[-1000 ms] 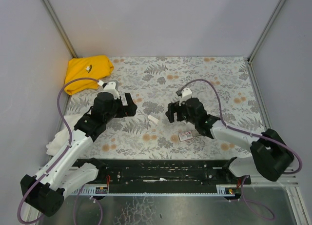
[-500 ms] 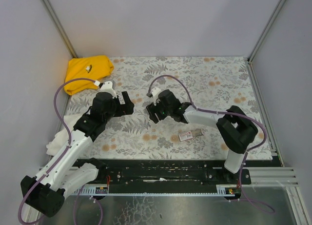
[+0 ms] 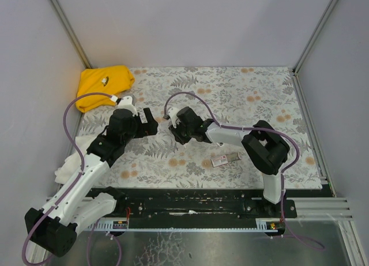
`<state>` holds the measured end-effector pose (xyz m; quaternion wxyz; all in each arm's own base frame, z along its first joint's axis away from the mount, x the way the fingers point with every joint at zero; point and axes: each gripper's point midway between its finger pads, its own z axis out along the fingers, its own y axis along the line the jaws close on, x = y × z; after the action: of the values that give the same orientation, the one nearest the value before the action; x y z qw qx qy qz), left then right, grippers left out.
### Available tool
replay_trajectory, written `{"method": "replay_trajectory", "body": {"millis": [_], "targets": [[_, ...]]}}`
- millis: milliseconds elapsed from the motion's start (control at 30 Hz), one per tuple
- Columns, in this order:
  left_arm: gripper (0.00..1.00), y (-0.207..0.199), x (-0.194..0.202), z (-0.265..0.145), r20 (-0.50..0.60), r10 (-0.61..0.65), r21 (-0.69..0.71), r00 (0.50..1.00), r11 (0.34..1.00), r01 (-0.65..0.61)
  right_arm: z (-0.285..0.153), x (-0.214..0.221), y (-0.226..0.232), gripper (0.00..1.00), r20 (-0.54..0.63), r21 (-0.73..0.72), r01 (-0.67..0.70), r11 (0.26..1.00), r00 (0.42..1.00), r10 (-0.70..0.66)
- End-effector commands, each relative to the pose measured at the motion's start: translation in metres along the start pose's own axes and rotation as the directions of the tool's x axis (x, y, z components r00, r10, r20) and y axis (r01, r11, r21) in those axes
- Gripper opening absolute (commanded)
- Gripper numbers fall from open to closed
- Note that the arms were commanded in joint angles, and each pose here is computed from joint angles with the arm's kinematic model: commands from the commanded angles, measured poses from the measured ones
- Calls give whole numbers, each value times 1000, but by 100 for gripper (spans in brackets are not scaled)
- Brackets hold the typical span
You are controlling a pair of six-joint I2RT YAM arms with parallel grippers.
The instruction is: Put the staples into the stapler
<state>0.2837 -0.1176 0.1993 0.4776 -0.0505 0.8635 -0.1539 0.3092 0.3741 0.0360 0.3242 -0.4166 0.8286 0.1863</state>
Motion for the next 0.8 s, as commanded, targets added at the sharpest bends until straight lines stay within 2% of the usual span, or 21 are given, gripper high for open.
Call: {"method": "replay_trajectory", "body": {"millis": [0, 100, 200, 333, 400, 567, 767], "targets": [[100, 0, -5, 0, 27, -22, 1, 999, 1000, 22, -16, -23, 4, 15, 63, -5, 27, 1000, 998, -27], [100, -6, -3, -2, 20, -62, 32, 998, 998, 61, -30, -32, 8, 0, 112, -17, 3, 1000, 994, -1], [100, -22, 8, -5, -28, -145, 115, 989, 982, 147, -55, -42, 15, 0, 185, -39, -20, 999, 982, 27], [92, -40, 23, -14, -102, -272, 201, 957, 936, 287, -100, -59, 29, 0, 325, -96, -39, 995, 943, 69], [87, -54, 26, -21, -147, -327, 264, 934, 897, 355, -116, -60, 36, 0, 369, -128, -45, 991, 925, 90], [77, -96, 25, -50, -303, -398, 438, 866, 748, 498, -159, -60, 53, 0, 488, -209, -31, 977, 863, 132], [66, -116, 37, -56, -440, -380, 486, 814, 661, 571, -195, -61, 59, 0, 612, -233, -6, 972, 776, 151]]}}
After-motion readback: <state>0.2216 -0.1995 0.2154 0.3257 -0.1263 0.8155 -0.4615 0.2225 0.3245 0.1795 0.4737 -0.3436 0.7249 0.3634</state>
